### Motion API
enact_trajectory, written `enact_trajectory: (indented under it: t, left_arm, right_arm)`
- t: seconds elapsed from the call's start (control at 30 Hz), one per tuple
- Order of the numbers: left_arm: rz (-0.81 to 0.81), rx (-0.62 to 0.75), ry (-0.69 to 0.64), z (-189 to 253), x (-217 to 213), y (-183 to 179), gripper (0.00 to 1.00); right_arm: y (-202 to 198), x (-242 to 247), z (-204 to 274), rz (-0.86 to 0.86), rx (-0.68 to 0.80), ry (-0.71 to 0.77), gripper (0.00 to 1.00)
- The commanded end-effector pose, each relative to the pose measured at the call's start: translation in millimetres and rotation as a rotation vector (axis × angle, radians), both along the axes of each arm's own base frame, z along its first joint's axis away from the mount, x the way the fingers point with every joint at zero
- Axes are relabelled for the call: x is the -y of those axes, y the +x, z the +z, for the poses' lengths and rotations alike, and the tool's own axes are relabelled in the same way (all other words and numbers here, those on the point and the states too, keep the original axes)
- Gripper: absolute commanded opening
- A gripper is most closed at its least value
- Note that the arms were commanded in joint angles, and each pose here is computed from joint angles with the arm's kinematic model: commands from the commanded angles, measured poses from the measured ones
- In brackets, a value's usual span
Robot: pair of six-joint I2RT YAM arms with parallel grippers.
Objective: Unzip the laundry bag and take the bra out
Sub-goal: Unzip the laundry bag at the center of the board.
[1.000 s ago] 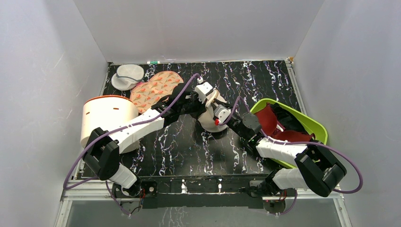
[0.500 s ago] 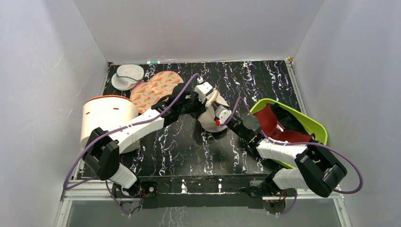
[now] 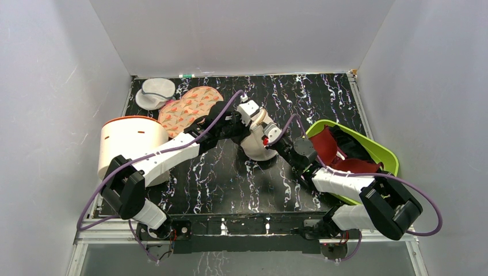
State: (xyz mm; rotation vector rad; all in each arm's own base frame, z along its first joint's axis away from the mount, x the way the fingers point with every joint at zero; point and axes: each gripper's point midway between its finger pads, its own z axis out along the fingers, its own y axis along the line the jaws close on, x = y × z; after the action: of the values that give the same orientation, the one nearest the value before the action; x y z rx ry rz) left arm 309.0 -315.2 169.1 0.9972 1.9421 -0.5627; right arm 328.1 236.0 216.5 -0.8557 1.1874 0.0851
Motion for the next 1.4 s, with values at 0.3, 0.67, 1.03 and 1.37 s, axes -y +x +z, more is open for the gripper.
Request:
enact_trajectory:
  t: [0.3,0.67,1.03,1.37]
  left_arm:
    - [-0.026,0.122,-0.009,14.5,-4.2,5.8,0.00]
    - [-0.077,0.138,-0.042,16.0,1.3,-1.0,0.00]
    - [-0.112,0.156,-0.049,27.0,1.5,-6.5,0.00]
    - [-0.120,0.173,-0.047,30.5,0.0,-7.7,0.00]
  right_arm:
    - [-1.9,17.3,33.6,-0.069,-0.086,0.160,0.20]
    - [-1.4,16.4,49.5,0.051,-0.497,0.408,0.65]
    - [4.1,-0.2,40.5,0.252,-0.793,0.425,0.53]
    - [8.9,-3.5,26.8,0.307,-0.850,0.430,0.44]
